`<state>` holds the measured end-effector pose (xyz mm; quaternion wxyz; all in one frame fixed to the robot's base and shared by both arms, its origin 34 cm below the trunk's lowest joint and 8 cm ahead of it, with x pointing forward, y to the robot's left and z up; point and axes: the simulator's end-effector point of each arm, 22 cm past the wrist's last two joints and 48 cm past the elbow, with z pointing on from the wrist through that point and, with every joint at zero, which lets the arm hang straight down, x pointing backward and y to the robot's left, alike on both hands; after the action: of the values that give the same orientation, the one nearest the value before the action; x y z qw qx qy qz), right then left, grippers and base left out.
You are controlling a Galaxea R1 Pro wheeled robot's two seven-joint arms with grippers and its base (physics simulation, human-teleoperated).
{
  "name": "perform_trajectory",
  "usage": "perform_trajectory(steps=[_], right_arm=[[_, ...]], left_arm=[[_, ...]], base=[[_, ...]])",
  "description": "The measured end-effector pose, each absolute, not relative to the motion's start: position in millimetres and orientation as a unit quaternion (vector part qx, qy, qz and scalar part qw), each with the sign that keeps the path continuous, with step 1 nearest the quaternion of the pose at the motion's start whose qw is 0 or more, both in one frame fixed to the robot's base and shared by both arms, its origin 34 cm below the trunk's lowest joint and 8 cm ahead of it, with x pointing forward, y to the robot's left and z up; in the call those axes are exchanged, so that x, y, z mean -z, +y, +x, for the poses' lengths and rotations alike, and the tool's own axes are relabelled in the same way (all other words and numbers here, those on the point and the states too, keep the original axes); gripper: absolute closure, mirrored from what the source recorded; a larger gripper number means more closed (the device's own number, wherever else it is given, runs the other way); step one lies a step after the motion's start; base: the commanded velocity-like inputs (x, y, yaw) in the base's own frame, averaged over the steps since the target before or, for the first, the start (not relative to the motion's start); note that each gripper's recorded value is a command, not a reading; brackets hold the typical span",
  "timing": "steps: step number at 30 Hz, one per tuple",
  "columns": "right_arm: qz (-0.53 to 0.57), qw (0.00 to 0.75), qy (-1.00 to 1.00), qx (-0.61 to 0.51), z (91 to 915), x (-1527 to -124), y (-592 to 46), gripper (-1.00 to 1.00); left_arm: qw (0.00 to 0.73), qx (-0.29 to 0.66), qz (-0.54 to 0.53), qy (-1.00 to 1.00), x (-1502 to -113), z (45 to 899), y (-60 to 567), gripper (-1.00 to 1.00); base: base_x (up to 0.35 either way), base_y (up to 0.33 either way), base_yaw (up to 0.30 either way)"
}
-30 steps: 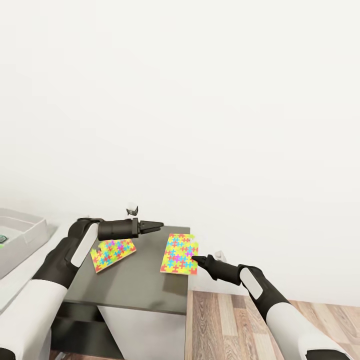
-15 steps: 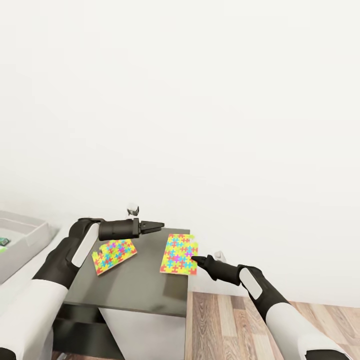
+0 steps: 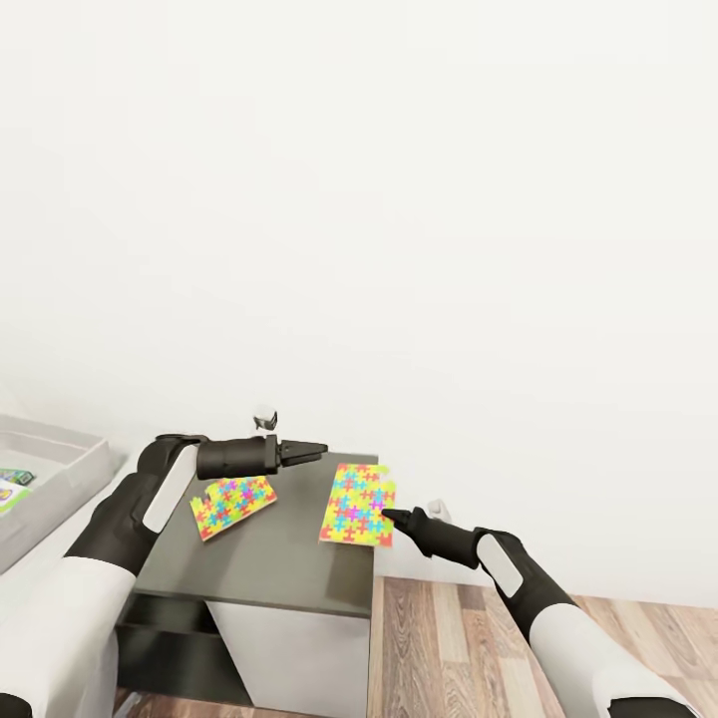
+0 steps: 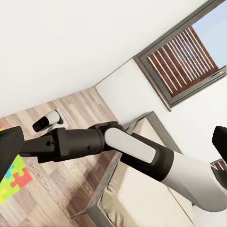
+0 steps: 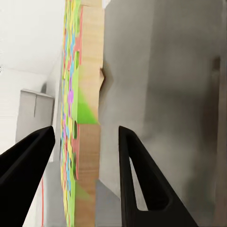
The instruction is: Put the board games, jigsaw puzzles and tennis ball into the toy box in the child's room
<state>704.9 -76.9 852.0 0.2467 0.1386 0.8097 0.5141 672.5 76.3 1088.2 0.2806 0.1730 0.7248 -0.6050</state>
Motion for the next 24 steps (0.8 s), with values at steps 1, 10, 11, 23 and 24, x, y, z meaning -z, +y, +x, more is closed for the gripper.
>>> perform_trajectory(steps=[1, 10, 11, 23, 24], right_arm=[[0.139, 0.249, 0.809, -0.514, 705.5, -853.7, -77.4, 1.0], [0.14, 0.251, 0.809, -0.513, 704.8, -865.1, -78.6, 1.0], [0.141, 0.252, 0.808, -0.514, 705.0, -866.7, -79.1, 1.0], [0.143, 0.253, 0.806, -0.515, 703.5, -881.4, -79.0, 1.0], [0.143, 0.253, 0.806, -0.515, 703.3, -882.5, -79.0, 1.0]], left_arm=[[0.281, 0.605, 0.173, 0.725, -1089.5, 672.5, 76.4, -1.0], [0.28, 0.605, 0.173, 0.725, -1100.5, 670.8, 76.4, -1.0], [0.28, 0.605, 0.173, 0.725, -1101.6, 670.6, 76.4, -1.0], [0.28, 0.605, 0.173, 0.725, -1115.5, 668.3, 76.4, -1.0], [0.28, 0.605, 0.173, 0.725, -1116.5, 668.1, 76.4, -1.0]], base=[[0.0, 0.0, 0.0], [0.0, 0.0, 0.0], [0.0, 0.0, 0.0], [-0.027, 0.0, 0.0], [-0.165, 0.0, 0.0]])
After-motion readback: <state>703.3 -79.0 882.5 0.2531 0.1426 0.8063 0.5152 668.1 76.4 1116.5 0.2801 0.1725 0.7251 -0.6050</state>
